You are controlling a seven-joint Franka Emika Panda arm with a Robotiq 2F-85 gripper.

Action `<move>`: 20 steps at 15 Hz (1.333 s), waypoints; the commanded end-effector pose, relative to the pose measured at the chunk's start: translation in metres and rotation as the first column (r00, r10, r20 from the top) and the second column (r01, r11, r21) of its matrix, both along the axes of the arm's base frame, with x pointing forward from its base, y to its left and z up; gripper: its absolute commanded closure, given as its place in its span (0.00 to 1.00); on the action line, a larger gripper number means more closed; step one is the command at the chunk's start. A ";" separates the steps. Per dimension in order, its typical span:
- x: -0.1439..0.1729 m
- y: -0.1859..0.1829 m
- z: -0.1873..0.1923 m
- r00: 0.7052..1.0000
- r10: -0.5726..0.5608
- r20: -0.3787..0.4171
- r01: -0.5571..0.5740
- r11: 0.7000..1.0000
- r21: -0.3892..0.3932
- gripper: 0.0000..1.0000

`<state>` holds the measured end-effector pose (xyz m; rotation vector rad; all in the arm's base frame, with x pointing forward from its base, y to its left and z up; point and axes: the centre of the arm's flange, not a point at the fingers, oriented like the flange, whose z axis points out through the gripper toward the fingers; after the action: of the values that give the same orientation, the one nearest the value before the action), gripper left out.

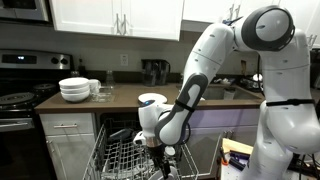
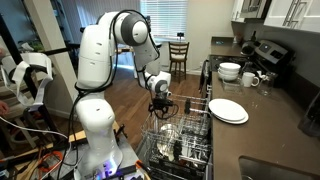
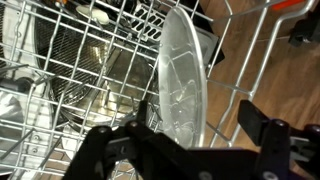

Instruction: Take the plate from the dishwasher and put it on the stack of white plates on the countertop

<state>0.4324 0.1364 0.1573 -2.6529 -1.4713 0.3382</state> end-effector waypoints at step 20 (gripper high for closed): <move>0.028 -0.017 0.015 0.983 0.051 -0.175 -0.015 0.979 0.202 0.98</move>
<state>0.4581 0.1203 0.1647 -2.4424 -1.4081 0.4115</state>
